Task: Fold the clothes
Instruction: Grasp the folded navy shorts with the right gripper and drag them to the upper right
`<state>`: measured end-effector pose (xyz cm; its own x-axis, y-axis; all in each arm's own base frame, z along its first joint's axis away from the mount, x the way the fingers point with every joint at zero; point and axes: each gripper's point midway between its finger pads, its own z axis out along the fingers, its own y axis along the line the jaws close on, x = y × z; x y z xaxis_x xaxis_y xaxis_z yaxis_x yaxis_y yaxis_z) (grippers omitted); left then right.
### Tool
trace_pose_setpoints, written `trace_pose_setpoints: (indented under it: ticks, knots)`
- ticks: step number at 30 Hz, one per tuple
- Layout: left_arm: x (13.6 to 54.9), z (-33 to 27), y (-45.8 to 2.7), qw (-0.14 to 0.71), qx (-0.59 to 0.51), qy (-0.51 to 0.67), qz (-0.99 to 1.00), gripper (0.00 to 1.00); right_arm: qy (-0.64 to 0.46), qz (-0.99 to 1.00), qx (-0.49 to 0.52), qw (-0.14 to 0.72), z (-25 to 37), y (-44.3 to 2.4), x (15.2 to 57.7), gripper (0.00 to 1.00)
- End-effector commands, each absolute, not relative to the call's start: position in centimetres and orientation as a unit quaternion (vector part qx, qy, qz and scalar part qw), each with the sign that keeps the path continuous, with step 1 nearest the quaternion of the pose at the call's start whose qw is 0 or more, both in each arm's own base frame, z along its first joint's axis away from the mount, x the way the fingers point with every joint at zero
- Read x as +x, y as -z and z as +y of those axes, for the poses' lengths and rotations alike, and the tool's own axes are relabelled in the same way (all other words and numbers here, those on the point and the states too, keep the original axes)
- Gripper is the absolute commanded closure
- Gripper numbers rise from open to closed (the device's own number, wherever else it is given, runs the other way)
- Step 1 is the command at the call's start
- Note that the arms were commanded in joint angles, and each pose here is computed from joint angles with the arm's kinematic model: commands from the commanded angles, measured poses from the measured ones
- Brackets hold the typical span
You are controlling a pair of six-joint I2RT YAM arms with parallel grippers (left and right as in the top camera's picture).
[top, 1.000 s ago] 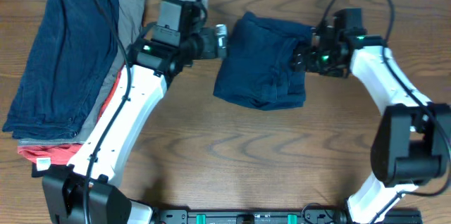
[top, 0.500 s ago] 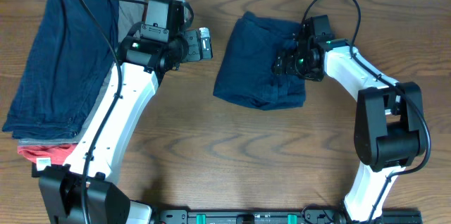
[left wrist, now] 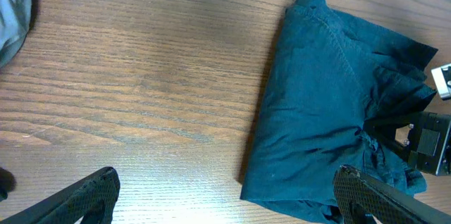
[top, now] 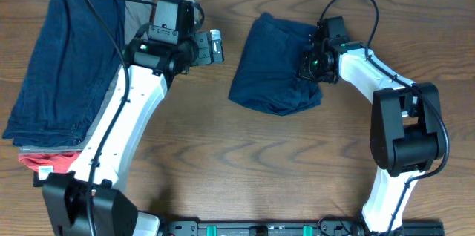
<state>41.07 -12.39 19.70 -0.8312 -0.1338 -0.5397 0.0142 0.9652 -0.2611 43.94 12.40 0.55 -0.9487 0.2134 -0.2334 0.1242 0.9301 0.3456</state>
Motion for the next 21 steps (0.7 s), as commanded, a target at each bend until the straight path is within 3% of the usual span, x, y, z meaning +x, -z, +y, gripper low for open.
trace_pose_setpoints:
  ticks: [1, 10, 21]
  knots:
    - [41.3, -12.1, -18.2, 0.275, -0.03, 0.116, 0.954, 0.02, -0.155, 0.976, 0.093, 0.121, 12.5, 1.1, 43.5, 0.99]
    - [41.4, -12.2, -17.0, 0.261, -0.031, 0.111, 0.958, 0.02, -0.191, 0.936, 0.231, 0.185, 9.3, -0.5, 48.0, 0.99]
    - [41.6, -12.1, -16.9, 0.263, -0.032, 0.11, 0.958, 0.02, -0.013, 0.816, 0.498, 0.292, -5.2, -1.1, 49.5, 0.99]
